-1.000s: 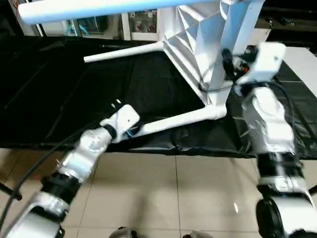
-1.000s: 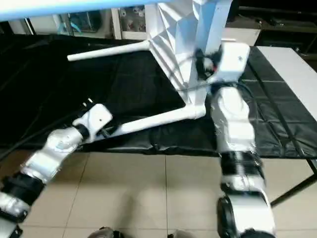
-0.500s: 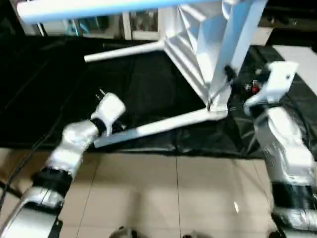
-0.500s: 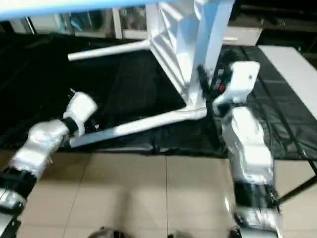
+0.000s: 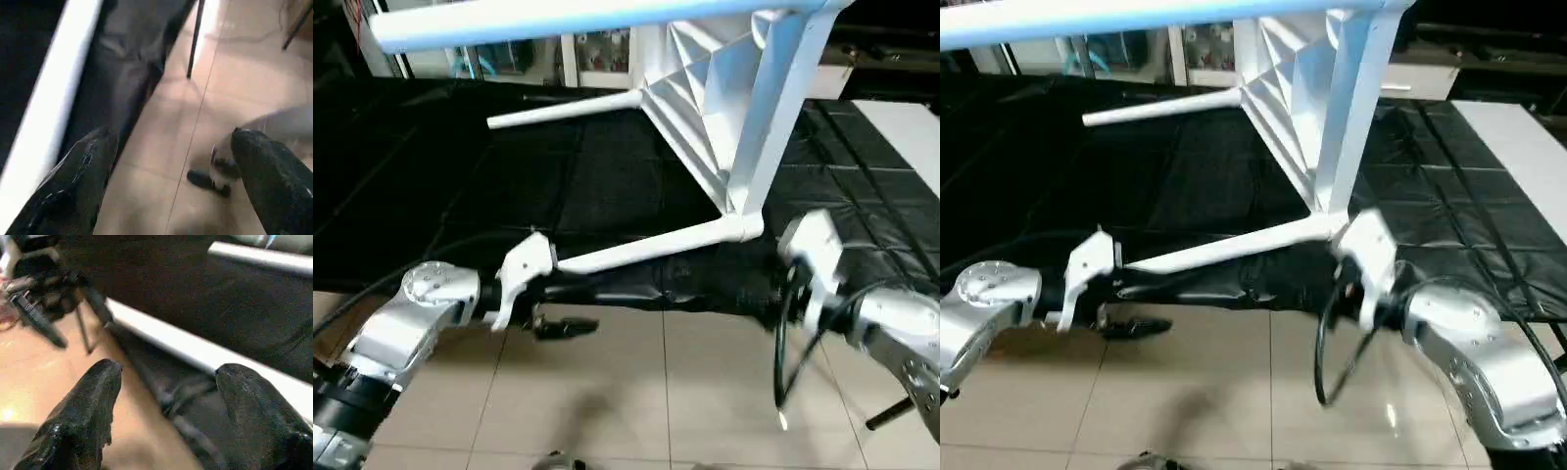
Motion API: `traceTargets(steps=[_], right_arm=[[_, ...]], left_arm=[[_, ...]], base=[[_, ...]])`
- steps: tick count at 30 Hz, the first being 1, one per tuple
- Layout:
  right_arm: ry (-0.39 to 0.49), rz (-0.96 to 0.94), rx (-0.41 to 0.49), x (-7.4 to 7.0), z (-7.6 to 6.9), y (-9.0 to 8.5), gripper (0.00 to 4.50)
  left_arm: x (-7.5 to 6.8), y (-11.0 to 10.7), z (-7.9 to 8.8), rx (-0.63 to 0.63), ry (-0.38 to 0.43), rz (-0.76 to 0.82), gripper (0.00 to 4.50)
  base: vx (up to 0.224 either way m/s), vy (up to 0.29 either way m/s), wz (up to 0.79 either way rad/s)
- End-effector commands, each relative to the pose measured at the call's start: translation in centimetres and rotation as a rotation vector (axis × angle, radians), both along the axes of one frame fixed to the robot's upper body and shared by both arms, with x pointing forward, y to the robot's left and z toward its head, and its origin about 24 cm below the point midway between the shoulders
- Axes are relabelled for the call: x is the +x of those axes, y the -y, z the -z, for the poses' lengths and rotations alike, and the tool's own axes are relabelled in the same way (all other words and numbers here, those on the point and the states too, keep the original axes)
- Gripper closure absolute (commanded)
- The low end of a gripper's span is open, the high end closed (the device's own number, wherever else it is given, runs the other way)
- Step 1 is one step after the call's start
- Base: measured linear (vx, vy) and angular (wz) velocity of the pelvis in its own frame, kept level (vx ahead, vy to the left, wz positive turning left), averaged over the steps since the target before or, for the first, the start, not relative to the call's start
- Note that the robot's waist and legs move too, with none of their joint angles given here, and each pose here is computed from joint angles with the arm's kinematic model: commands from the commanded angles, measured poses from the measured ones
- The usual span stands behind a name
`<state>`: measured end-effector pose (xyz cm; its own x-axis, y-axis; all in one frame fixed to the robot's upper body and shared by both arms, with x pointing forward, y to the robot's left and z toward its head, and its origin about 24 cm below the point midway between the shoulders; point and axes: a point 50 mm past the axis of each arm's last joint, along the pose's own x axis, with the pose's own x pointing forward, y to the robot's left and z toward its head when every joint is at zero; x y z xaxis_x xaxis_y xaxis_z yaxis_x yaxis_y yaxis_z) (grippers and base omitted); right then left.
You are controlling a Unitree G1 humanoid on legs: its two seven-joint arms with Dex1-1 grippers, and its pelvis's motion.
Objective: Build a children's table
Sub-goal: Flip table
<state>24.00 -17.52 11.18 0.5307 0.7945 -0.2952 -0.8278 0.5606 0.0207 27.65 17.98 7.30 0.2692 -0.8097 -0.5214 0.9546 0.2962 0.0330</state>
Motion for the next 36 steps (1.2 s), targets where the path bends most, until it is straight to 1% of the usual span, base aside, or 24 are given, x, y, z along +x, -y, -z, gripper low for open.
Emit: traceTargets(steps=[1, 2, 3, 4, 5, 6, 7, 8, 9, 10, 13, 14, 17, 23, 25, 26, 28, 29, 30, 31, 32, 33, 34, 36], right_arm=[[-0.002, -0.030, -0.012, -0.3, -0.3, -0.3, 1.10], [-0.007, -0.040, -0.013, -0.4, -0.4, -0.5, 1.10], [-0.007, -0.040, -0.013, -0.4, -0.4, -0.5, 1.10], [-0.016, -0.055, -0.017, -0.6, -0.4, -0.7, 1.10], [-0.019, -0.059, -0.019, -0.7, -0.4, -0.7, 1.10], [-0.026, -0.070, -0.028, -0.8, -0.3, -0.8, 1.10], [-0.027, -0.071, -0.029, -0.8, -0.3, -0.8, 1.10], [-0.028, -0.075, -0.039, -0.8, -0.2, -0.9, 1.10], [-0.029, -0.075, -0.042, -0.8, -0.2, -0.9, 1.10], [-0.028, -0.074, -0.043, -0.8, -0.2, -0.9, 1.10], [-0.026, -0.069, -0.046, -0.8, -0.2, -0.9, 1.10], [-0.024, -0.065, -0.049, -0.8, -0.2, -0.8, 1.10], [-0.025, -0.061, -0.052, -0.8, 0.0, -0.8, 1.10], [-0.013, -0.040, -0.067, -0.6, 0.2, -0.8, 1.10], [-0.011, -0.036, -0.068, -0.6, 0.2, -0.8, 1.10], [-0.002, -0.023, -0.072, -0.4, 0.2, -0.7, 1.10], [0.000, -0.023, -0.068, -0.5, 0.2, -0.8, 1.10], [0.005, -0.024, -0.060, -0.6, 0.1, -0.9, 1.10], [0.012, -0.020, -0.046, -0.7, 0.0, -1.0, 1.10], [0.015, -0.017, -0.039, -0.7, 0.0, -1.0, 1.10], [0.055, 0.042, -0.006, -0.3, -0.3, -1.1, 1.10], [0.074, 0.077, -0.002, -0.1, -0.3, -1.0, 1.10], [0.116, 0.162, 0.000, 0.5, -0.3, -1.0, 1.10], [0.156, 0.286, 0.003, 1.2, 0.0, -1.0, 1.10]], left_arm=[[0.4, -0.3, 0.2, 0.064, 0.018, -0.022, 0.35], [0.7, -1.0, 0.6, 0.143, 0.038, -0.048, 0.35], [0.7, -1.0, 0.6, 0.143, 0.038, -0.048, 0.35], [0.8, -1.6, 0.9, 0.205, 0.036, -0.058, 0.35], [0.8, -1.8, 1.0, 0.224, 0.037, -0.059, 0.35], [1.0, -2.4, 1.2, 0.277, 0.048, -0.078, 0.35], [1.1, -2.5, 1.2, 0.284, 0.050, -0.082, 0.35], [1.5, -3.1, 1.3, 0.335, 0.075, -0.114, 0.35], [1.6, -3.4, 1.3, 0.355, 0.087, -0.125, 0.35], [2.0, -3.7, 1.2, 0.377, 0.120, -0.142, 0.35], [2.9, -4.2, 0.8, 0.391, 0.190, -0.196, 0.35], [3.3, -4.2, 0.5, 0.387, 0.225, -0.226, 0.35], [3.6, -4.1, 0.2, 0.384, 0.248, -0.231, 0.35], [4.7, -4.6, -0.4, 0.429, 0.370, -0.274, 0.35], [4.8, -4.6, -0.5, 0.432, 0.381, -0.277, 0.35], [5.0, -4.8, -0.7, 0.448, 0.420, -0.284, 0.35], [4.8, -4.8, -1.1, 0.421, 0.436, -0.295, 0.35], [4.5, -4.1, -1.7, 0.305, 0.425, -0.331, 0.35], [4.1, -3.2, -2.4, 0.155, 0.406, -0.373, 0.35], [4.0, -2.9, -2.7, 0.105, 0.399, -0.388, 0.35], [3.6, -1.6, -4.1, -0.100, 0.451, -0.467, 0.35], [3.5, -1.3, -4.4, -0.158, 0.470, -0.513, 0.35], [3.3, -1.1, -4.8, -0.274, 0.477, -0.640, 0.35], [3.1, -1.1, -4.6, -0.363, 0.441, -0.794, 0.35]], base=[[-0.057, 0.031, -0.10], [0.000, 0.000, 0.00], [0.000, 0.000, 0.00], [0.000, 0.000, 0.00], [0.000, 0.000, 0.00], [0.000, 0.000, 0.00], [0.000, 0.000, 0.00], [0.000, 0.000, 0.00], [0.000, 0.000, 0.00], [0.000, 0.000, 0.00], [0.000, 0.000, 0.00], [0.000, 0.000, 0.00], [0.000, 0.000, 0.00], [-0.030, -0.020, 0.04], [0.098, -0.078, -0.13], [0.116, -0.049, -0.22], [-0.013, -0.020, 0.11], [-0.026, -0.039, 0.23], [0.000, 0.000, 0.00], [0.000, 0.000, 0.00], [0.000, 0.000, 0.00], [0.000, 0.000, 0.00], [0.000, 0.000, 0.00], [0.000, 0.000, 0.00]])
